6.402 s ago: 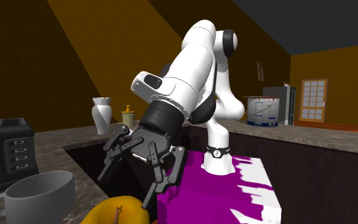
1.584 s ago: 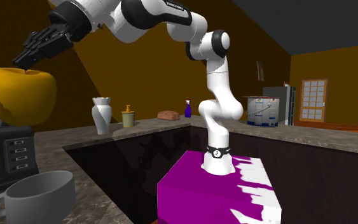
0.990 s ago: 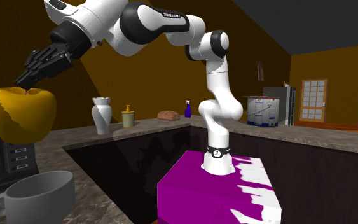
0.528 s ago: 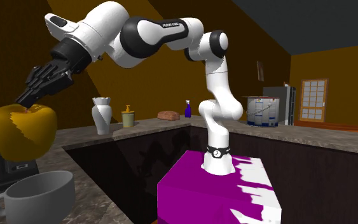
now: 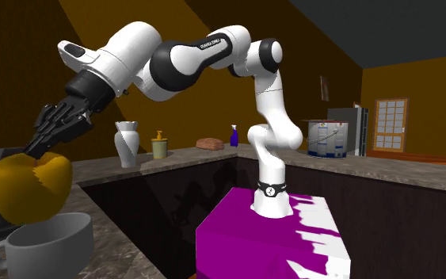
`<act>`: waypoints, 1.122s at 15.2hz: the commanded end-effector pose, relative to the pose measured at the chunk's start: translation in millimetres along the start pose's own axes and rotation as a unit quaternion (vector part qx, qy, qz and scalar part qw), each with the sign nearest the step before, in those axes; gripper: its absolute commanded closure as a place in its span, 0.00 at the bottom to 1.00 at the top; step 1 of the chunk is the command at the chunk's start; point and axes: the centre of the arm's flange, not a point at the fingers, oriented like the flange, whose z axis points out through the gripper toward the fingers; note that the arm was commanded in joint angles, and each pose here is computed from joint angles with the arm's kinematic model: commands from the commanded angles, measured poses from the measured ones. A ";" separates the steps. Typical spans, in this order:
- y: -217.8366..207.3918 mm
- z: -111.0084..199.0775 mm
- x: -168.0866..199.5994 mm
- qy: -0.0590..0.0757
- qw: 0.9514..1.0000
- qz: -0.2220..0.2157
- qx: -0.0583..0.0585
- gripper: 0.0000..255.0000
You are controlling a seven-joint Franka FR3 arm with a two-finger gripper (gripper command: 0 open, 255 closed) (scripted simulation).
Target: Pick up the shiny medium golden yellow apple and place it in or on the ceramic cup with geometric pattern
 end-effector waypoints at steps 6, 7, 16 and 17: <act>-3.5 11.0 -9.3 0.000 1.000 0.000 0.000 1.00; -3.5 11.0 -9.3 0.000 1.000 0.000 0.000 1.00; -3.4 11.0 -9.3 0.000 1.000 0.000 0.000 0.00; -3.5 -2.2 -9.3 0.000 1.000 0.000 0.000 0.00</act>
